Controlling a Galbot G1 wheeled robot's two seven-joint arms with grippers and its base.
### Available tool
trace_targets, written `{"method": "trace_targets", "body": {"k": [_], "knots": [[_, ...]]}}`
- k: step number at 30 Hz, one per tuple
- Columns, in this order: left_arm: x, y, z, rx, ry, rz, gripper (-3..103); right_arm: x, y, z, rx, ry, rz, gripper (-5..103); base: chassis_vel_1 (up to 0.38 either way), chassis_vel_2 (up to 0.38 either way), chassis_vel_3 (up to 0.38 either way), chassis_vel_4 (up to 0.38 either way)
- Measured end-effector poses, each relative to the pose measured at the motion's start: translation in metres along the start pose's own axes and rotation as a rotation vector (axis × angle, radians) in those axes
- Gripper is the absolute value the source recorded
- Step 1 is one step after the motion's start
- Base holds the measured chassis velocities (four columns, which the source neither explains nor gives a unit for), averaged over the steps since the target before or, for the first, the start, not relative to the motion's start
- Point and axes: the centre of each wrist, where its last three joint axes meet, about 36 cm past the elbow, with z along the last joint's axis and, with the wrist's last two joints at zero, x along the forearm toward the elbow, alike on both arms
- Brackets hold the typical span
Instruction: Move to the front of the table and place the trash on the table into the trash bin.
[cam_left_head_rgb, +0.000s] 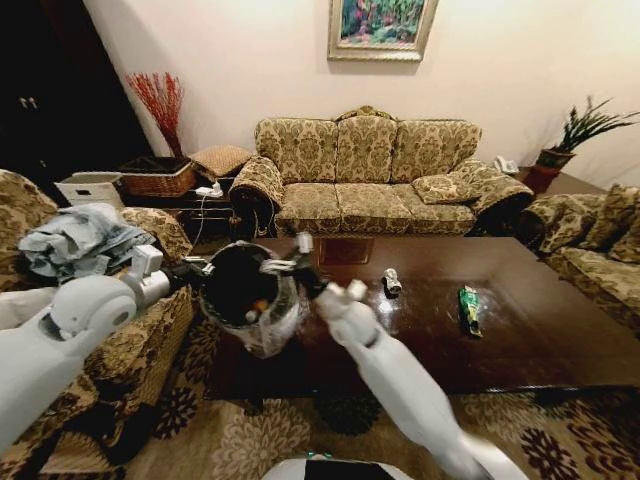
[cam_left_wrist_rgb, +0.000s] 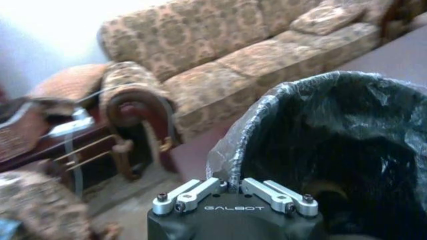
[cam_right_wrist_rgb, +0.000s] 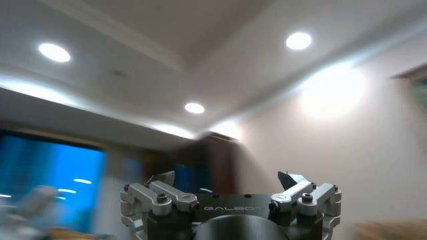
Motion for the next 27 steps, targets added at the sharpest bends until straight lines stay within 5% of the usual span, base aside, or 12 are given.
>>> {"method": "trace_targets", "body": {"k": [2,4,6,8,17,27], "knots": [[-0.001,0.013,0.0,0.012,0.015,-0.062,0,0.04,-0.01,-0.016,0.049,0.079,0.206,100,0.0,0.0,0.0,0.0],[-0.003,0.018,0.001,0.011,0.017,-0.087,0,0.052,-0.011,-0.02,0.056,0.12,0.294,100,0.0,0.0,0.0,0.0],[-0.005,0.025,0.005,0.001,0.013,-0.129,0,0.084,-0.01,-0.027,0.023,0.219,0.469,100,0.0,0.0,0.0,0.0],[-0.005,0.026,0.006,-0.001,0.008,-0.134,0,0.097,-0.009,-0.031,0.0,0.245,0.519,100,0.0,0.0,0.0,0.0],[-0.004,0.024,0.01,0.007,-0.019,-0.137,0,0.128,0.0,-0.037,-0.074,0.339,0.614,100,0.0,0.0,0.0,0.0],[-0.005,0.022,0.015,0.022,-0.026,-0.132,0,0.124,-0.012,-0.024,-0.077,0.347,0.623,100,-0.065,-0.066,0.092,0.068]]}}
